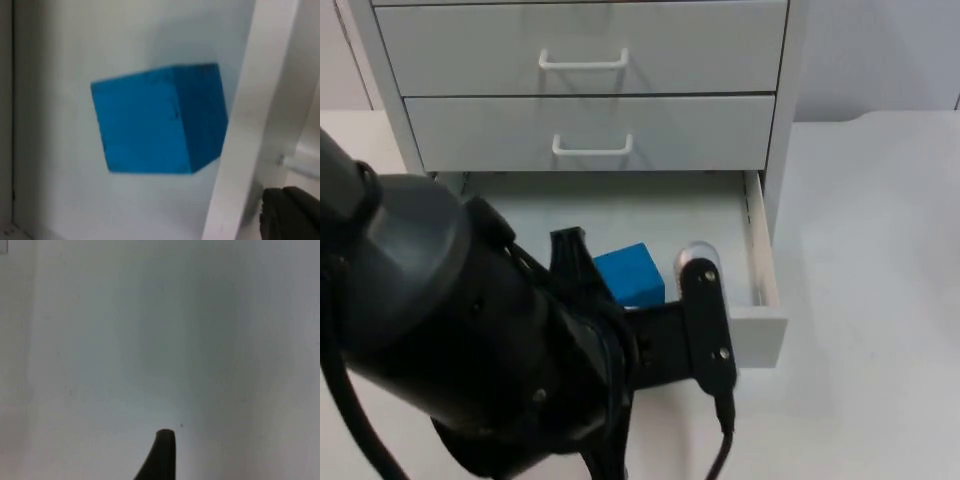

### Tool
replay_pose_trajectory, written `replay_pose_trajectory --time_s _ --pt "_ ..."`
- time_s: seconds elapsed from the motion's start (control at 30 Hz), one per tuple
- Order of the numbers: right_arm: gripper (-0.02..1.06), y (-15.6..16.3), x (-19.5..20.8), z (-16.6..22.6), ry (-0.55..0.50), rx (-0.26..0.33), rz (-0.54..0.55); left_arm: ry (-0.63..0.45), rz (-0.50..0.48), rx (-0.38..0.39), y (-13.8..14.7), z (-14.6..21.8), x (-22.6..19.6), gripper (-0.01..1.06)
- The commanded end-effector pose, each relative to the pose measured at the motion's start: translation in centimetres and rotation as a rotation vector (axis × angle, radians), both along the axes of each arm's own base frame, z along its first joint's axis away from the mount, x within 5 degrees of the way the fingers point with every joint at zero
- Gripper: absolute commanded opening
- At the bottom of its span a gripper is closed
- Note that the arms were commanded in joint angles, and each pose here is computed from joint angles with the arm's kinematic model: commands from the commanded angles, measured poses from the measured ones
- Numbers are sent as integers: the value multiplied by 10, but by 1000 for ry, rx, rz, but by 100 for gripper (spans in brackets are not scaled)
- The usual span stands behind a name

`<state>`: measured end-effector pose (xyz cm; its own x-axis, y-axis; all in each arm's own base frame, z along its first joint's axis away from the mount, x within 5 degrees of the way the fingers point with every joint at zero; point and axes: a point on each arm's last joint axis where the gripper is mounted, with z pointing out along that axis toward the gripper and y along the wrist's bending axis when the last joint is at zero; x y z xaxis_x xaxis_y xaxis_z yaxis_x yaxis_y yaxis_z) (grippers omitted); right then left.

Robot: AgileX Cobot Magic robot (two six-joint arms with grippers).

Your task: Open the drawer with the left hand, place the block into the drawer with the right hand, then close the drawer with the left hand.

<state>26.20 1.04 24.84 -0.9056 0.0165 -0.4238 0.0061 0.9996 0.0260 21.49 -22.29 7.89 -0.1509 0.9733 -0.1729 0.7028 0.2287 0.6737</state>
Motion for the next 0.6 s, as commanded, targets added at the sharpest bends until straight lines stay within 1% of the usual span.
replay_pose_trajectory --time_s 0.0,0.1,0.17,0.23,0.33,0.4,0.5,0.57 --pt "77 -1 -2 0 -6 -4 4 -72 72 1 7 6 13 0" --pt "77 -1 -2 0 -8 -4 4 -84 109 4 14 7 21 0" --pt "77 -1 -2 0 -8 -4 4 -98 153 -15 20 11 34 0" --pt "77 -1 -2 0 -8 -4 4 -103 168 -24 21 12 39 0" --pt "77 -1 -1 0 -10 -4 4 -138 215 -66 22 22 59 0" --pt "77 -1 -1 0 -10 -4 4 -141 225 -81 22 25 64 0" --pt "77 -1 -1 0 -10 -4 4 -127 248 -140 24 31 82 0" --pt "77 -1 -1 0 -10 -4 4 -130 255 -152 25 33 86 0"
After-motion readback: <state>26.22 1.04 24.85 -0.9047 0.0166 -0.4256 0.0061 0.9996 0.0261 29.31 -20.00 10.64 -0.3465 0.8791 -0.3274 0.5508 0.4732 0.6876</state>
